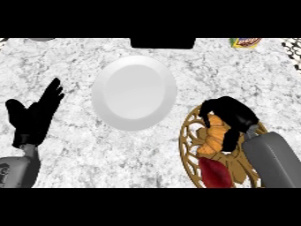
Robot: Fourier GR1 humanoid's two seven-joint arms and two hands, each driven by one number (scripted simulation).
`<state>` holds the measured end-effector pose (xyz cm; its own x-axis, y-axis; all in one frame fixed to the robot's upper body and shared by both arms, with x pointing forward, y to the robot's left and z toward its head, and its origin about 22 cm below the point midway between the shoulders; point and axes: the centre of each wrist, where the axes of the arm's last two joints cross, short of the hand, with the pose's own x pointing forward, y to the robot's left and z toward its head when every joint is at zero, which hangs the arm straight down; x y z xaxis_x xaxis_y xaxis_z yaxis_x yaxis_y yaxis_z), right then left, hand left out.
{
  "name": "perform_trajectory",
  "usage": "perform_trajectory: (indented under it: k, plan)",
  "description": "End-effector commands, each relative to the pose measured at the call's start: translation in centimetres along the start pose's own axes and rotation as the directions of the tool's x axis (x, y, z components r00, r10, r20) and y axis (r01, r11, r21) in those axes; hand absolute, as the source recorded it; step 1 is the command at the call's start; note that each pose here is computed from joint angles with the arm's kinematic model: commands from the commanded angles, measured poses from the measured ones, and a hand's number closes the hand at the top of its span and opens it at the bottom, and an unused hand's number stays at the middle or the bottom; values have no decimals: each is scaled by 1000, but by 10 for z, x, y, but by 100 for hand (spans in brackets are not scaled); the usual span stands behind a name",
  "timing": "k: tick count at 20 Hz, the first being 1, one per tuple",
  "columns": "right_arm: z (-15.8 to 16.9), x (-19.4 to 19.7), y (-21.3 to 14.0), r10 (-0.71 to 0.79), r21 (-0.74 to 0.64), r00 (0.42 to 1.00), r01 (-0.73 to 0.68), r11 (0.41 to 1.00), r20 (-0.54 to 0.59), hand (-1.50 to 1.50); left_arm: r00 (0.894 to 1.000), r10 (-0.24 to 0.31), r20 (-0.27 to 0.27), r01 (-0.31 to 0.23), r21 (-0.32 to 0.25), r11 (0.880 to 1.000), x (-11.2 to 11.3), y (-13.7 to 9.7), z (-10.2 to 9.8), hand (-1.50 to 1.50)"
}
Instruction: Pick the croissant from the placemat and place it in the plate
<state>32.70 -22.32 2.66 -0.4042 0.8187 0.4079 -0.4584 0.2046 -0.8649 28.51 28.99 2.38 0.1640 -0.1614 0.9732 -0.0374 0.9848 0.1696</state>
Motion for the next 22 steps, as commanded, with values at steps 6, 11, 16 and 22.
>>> perform_trajectory:
  k: [6, 11, 16, 22]
  plan:
    - [-53, 183, 19, 82, -235, 977, -34, 971, 196, 150, 1000, 1, 14, 0, -94, 996, 8, -31, -11, 0]
    - [-44, 228, -10, 93, -569, 988, -4, 822, 127, 150, 1000, -2, -1, 2, -73, 997, 4, -30, -11, 0]
    - [-47, 255, 6, 11, -677, 1000, -3, 736, 7, 150, 1000, -10, 2, 10, -73, 997, 0, -28, -13, 0]
    - [-61, 278, 0, -171, -729, 983, 68, 681, -69, 150, 1000, -6, 20, 7, -63, 998, 6, -29, -15, 0]
